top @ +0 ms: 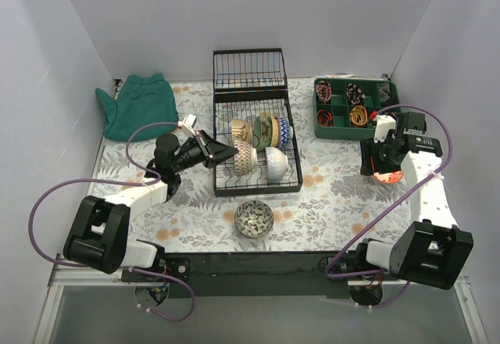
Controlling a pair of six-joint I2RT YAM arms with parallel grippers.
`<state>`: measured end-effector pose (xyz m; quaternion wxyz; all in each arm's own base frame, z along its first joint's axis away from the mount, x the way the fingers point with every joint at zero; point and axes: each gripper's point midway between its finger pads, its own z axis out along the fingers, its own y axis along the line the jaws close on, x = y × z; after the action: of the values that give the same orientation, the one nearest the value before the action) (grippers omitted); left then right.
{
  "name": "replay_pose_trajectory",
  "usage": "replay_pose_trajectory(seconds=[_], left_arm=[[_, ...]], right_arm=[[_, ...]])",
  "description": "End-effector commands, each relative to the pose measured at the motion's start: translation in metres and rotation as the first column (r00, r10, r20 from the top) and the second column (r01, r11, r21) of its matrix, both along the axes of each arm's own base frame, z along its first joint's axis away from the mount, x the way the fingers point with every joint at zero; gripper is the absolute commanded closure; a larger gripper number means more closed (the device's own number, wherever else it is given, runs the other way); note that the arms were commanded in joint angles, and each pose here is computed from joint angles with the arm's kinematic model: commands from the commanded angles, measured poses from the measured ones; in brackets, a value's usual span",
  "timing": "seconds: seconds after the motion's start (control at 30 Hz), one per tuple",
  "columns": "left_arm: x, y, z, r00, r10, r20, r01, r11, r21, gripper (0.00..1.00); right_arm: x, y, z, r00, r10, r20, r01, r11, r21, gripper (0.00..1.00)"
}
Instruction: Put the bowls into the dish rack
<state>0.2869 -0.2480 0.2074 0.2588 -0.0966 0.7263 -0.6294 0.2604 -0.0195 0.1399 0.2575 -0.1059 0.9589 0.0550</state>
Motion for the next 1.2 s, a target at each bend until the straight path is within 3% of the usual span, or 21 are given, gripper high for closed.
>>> replay_pose_trajectory(seconds=[0.0,1.03,1.17], left_arm=[[0.005,0.003,0.017,0.997,0.029,0.066,-0.025,0.998,-0.056,1.00],[0.026,-0.030,-0.030,0.988,-0.013,-0.152,-0.003,0.995,-0.103,1.00],[0.028,-0.035,-0.023,0.991,-0.042,-0.127,0.023,0.989,-0.147,1.00]], right_arm=[[0.001,0.000,0.003,1.000,0.005,0.024,-0.005,1.000,0.000,0.36],[-0.011,0.000,-0.015,1.000,0.005,-0.016,-0.006,1.000,-0.011,0.36],[-0.011,-0.002,-0.017,1.000,0.005,-0.026,-0.006,1.000,-0.016,0.36]])
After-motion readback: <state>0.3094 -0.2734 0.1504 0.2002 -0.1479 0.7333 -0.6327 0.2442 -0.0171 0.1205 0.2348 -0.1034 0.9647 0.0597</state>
